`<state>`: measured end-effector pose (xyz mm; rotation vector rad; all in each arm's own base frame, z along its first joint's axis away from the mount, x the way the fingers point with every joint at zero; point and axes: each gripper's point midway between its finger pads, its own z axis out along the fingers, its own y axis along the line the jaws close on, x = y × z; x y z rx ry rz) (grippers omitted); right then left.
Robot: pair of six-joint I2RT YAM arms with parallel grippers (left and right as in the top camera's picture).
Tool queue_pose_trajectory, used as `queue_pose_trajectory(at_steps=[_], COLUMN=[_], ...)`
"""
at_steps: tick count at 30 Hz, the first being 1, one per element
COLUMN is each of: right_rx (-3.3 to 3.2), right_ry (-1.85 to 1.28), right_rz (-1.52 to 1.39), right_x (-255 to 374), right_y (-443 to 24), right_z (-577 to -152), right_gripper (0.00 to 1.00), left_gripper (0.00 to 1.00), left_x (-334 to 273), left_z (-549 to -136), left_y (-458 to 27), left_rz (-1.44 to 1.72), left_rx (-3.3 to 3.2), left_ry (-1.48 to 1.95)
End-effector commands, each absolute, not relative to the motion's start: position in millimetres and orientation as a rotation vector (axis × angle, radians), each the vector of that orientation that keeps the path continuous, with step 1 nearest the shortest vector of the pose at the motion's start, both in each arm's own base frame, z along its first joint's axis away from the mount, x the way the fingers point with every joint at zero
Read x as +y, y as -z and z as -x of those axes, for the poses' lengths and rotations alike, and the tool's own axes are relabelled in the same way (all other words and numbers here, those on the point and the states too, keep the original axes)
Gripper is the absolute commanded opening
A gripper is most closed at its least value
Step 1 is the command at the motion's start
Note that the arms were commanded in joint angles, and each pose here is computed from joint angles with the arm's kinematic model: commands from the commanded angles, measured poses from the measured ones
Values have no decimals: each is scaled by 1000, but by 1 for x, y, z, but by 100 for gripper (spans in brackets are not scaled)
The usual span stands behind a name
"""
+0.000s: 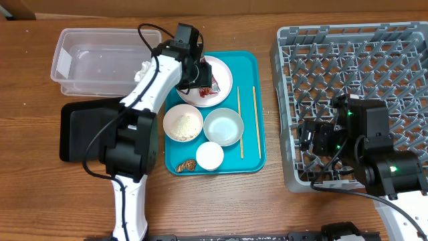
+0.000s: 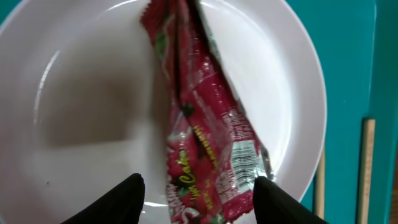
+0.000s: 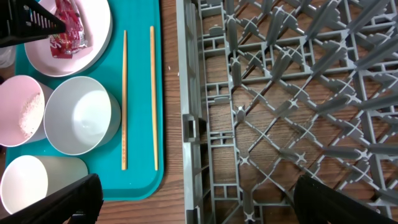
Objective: Sort waste into correct bins and load items into the dishwasher
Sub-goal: 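Carry the red wrapper left and release it into the clear bin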
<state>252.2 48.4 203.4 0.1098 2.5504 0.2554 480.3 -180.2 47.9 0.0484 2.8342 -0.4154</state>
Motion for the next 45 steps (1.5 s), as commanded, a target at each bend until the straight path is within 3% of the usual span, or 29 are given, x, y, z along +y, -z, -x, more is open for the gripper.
queue_pose_trajectory(at_steps=[1, 20, 23, 24, 25, 31, 35, 41, 45], right_rx=[2504, 2510, 2513, 2514, 2515, 2514, 2514, 2514, 2514], right_ry=[-274, -273, -272, -272, -272, -272, -272, -272, -272], right_rz=[-102, -102, -103, -102, -102, -102, -102, -102, -103], right_x=[51, 51, 51, 51, 51, 51, 51, 51, 51], right_y=[-219, -218, -218, -218, -218, -218, -218, -218, -218], right_z=[-255, -253, -253, -253, -253, -253, -253, -253, -253], right_gripper=[100, 100, 100, 100, 100, 100, 100, 100, 100], left_gripper=[59, 37, 24, 10, 4, 4, 4, 4, 4], left_x=[-192, -190, -191, -191, -192, -183, -161, -89, -36], left_z=[-472, -470, -470, -470, -470, -475, -487, -505, -507], left_y=[-34, -27, -27, -27, -28, -52, -106, -191, -210], left_rz=[-53, -49, -49, -51, -51, -33, -62, 56, 182], left_rx=[2867, 2886, 2886, 2886, 2886, 2875, 2805, 2636, 2588], left_ry=[424, 413, 413, 413, 418, 416, 410, 267, 150])
